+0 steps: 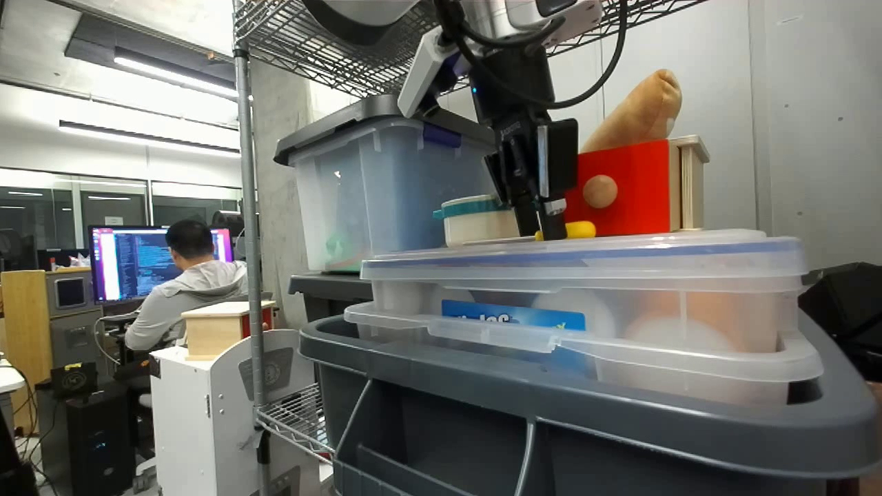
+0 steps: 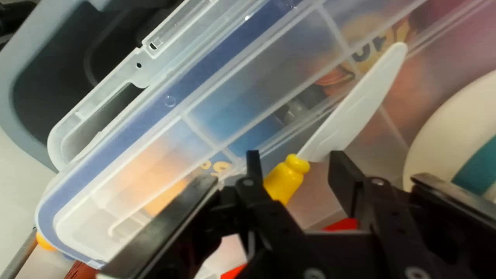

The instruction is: Put the knife in the dish and then remove the knife from the dish and put it back on the box

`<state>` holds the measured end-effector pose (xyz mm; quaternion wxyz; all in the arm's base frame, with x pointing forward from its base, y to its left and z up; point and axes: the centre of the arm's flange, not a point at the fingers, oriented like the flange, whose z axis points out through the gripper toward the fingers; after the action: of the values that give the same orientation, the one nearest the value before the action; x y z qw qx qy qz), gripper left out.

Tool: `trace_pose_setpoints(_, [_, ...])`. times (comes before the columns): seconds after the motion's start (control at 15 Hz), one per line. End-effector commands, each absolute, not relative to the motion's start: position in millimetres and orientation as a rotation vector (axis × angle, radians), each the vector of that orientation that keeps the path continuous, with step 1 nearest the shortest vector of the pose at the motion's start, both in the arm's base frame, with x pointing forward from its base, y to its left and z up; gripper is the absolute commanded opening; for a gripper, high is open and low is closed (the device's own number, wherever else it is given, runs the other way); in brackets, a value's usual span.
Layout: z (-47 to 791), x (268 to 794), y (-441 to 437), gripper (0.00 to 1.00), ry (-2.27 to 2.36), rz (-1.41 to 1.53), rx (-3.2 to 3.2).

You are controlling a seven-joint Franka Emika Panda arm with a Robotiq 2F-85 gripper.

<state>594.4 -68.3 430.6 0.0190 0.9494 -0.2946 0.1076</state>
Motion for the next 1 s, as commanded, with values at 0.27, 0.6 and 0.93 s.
trace_pose_setpoints(0.27, [437.5,601.5,-56.6,0.03,-0.917,0.318,2.947])
trace_pose_setpoints(0.6, [439.0,598.3,-55.5,0.04,-0.918,0.313,2.95])
trace_pose_setpoints(0.93, [447.6,590.0,-53.2,0.04,-0.92,0.269,2.958])
